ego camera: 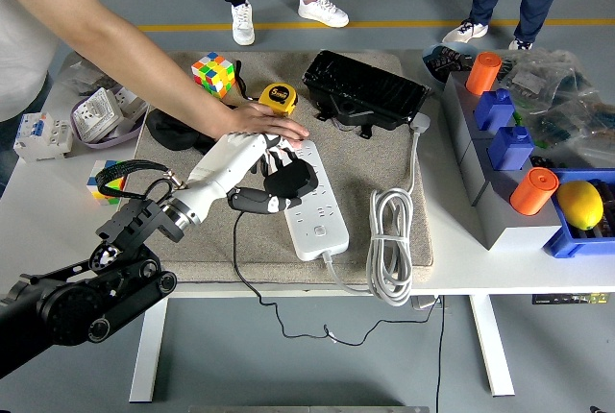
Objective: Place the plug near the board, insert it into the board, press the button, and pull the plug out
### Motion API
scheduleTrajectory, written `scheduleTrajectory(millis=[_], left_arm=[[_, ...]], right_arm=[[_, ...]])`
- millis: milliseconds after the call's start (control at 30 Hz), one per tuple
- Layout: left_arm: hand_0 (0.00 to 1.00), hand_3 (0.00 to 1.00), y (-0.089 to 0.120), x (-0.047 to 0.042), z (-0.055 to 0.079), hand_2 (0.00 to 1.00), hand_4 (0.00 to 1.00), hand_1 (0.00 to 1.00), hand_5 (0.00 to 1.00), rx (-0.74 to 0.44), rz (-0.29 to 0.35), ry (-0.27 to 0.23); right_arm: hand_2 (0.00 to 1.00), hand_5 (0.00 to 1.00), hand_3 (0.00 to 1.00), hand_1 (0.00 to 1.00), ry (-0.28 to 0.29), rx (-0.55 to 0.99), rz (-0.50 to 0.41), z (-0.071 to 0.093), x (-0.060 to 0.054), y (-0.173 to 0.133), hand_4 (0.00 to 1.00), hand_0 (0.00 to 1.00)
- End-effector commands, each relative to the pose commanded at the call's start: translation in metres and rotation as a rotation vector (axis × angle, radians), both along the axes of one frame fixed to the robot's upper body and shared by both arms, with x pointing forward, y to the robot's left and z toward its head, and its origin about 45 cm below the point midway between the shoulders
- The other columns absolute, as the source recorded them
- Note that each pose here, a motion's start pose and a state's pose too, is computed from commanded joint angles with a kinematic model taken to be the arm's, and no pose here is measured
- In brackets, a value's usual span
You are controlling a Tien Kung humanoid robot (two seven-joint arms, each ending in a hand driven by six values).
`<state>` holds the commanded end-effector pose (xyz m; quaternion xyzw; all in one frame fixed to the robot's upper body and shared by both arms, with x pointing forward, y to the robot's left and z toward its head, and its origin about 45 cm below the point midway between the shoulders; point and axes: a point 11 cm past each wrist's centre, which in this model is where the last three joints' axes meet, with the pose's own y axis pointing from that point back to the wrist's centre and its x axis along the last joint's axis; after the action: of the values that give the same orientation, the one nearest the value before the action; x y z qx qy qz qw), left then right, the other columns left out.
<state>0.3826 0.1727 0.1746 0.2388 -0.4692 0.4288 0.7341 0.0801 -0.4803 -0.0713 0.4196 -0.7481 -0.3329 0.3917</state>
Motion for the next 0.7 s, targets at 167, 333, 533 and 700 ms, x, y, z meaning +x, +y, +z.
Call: scheduleTrajectory(millis=[167, 333, 533, 700], left_arm=[[0.231, 0.534, 0.001, 0.0059, -0.004, 0.365, 0.788, 0.291, 0.002, 0.047, -0.014, -0.006], [0.235, 0.537, 0.001, 0.0072, -0.011, 0.373, 0.791, 0.299, 0.002, 0.077, -0.026, 0.004], [0.250, 0.538, -0.001, 0.0090, -0.017, 0.378, 0.795, 0.305, 0.002, 0.096, -0.039, 0.009], [0.257, 0.539, -0.001, 0.0136, -0.019, 0.389, 0.798, 0.316, 0.002, 0.109, -0.036, 0.006]], right_arm=[[0.547, 0.293, 0.545, 0.592, -0.004, -0.002, 0.004, 0.001, 0.002, -0.001, 0.773, 0.598], [0.547, 0.293, 0.546, 0.592, -0.003, -0.002, 0.004, 0.001, 0.001, -0.001, 0.773, 0.598], [0.547, 0.292, 0.546, 0.591, -0.004, 0.000, 0.006, 0.001, 0.001, -0.001, 0.774, 0.599], [0.547, 0.291, 0.546, 0.591, -0.005, 0.001, 0.008, 0.001, 0.001, 0.000, 0.773, 0.598]])
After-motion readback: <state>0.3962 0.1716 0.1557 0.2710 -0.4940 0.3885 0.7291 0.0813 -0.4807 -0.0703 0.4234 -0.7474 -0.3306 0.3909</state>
